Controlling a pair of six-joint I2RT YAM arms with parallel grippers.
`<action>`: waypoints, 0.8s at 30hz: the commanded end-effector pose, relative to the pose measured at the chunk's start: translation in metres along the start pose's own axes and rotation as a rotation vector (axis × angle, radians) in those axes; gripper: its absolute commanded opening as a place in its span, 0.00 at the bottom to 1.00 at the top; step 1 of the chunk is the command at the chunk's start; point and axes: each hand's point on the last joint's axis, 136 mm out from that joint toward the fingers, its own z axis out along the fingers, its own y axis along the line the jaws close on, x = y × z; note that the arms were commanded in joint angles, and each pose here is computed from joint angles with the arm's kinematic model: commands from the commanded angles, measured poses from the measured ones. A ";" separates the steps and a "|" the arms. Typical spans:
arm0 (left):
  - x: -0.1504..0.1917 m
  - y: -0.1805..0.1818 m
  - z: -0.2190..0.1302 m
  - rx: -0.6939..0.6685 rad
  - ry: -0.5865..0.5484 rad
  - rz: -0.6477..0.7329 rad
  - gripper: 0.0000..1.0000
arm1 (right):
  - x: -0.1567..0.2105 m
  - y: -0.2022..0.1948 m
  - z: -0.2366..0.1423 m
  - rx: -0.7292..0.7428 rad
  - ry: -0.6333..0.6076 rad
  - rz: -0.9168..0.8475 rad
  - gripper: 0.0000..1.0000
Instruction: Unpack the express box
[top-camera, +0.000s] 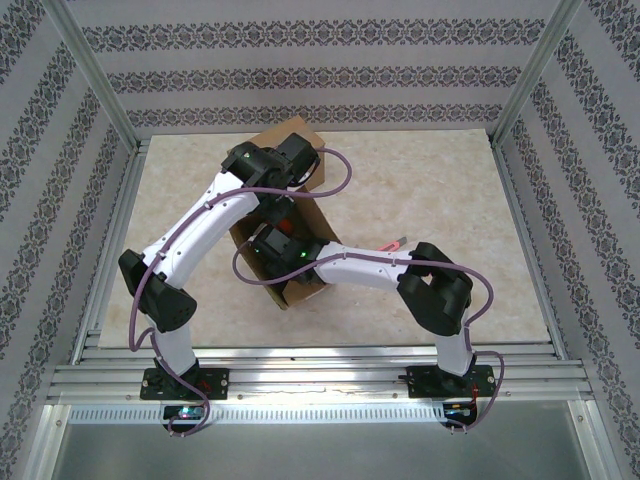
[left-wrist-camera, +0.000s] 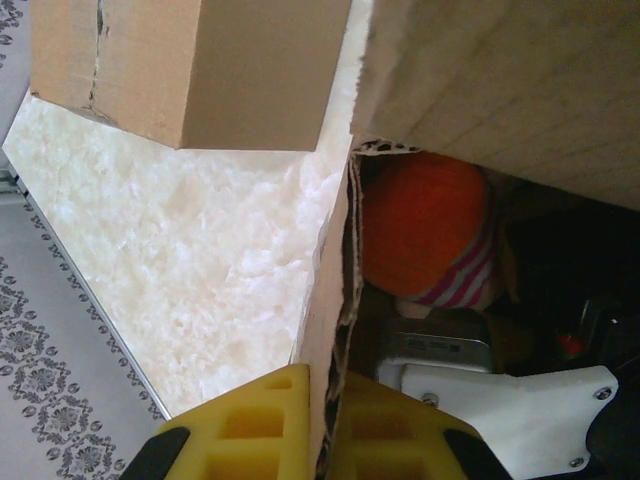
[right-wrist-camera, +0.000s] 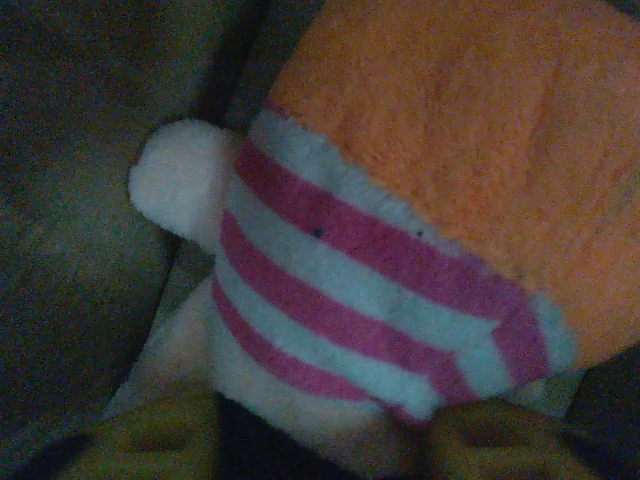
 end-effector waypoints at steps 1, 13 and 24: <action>0.004 -0.006 -0.016 0.045 -0.046 -0.029 0.00 | 0.046 0.004 0.016 -0.011 0.132 -0.042 0.15; 0.009 -0.002 0.002 -0.008 0.000 -0.044 0.00 | 0.001 0.002 -0.055 -0.023 -0.101 -0.059 0.00; 0.016 0.009 0.014 -0.041 0.047 -0.098 0.00 | -0.021 0.001 -0.124 -0.071 -0.319 -0.016 0.00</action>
